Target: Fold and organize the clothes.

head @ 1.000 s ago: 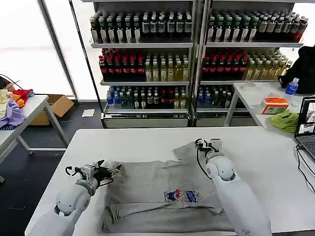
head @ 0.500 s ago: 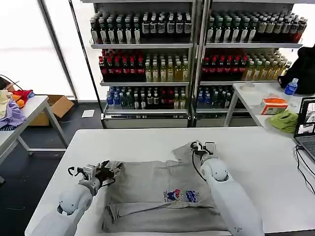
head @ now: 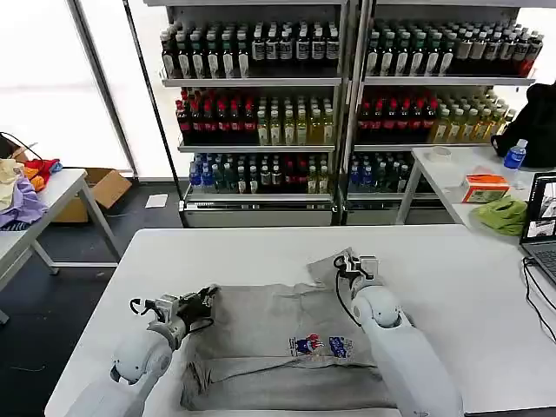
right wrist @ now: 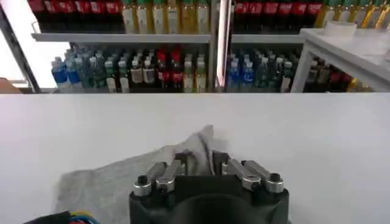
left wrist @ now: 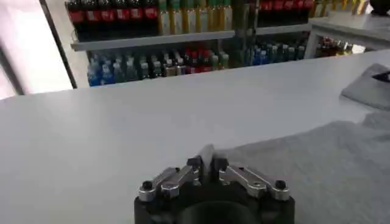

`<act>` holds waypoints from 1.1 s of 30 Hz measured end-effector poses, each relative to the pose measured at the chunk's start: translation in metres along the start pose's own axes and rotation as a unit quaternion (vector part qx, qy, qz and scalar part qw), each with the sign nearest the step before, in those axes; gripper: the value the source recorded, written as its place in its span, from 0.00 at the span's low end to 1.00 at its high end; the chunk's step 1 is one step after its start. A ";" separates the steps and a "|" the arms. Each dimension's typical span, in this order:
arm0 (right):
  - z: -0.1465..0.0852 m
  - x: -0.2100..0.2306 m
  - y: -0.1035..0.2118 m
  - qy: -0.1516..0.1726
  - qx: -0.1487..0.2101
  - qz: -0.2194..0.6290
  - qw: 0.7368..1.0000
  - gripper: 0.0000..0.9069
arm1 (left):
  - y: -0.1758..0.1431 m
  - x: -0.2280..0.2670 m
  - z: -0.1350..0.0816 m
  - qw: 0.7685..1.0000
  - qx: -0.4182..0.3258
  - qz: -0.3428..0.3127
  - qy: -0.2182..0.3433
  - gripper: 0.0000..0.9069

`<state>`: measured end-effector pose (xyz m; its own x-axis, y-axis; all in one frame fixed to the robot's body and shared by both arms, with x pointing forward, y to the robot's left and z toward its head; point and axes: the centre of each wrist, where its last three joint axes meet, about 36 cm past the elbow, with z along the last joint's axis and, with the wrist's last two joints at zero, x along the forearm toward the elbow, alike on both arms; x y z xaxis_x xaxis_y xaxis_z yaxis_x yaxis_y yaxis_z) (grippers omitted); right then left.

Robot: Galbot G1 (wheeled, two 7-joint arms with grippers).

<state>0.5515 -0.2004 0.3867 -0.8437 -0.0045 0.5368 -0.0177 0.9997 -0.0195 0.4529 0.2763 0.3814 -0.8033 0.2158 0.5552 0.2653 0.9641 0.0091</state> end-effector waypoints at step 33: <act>0.021 0.152 -0.014 -0.098 -0.040 0.006 0.994 0.00 | -0.021 0.073 0.007 0.995 -0.022 -0.005 -0.096 0.00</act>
<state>0.4118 -0.2156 0.4509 -0.9319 0.0099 0.3625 0.0285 0.9985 0.0460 0.3855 0.2726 0.4161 -0.8916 0.2359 0.3865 0.2769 0.9594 0.0531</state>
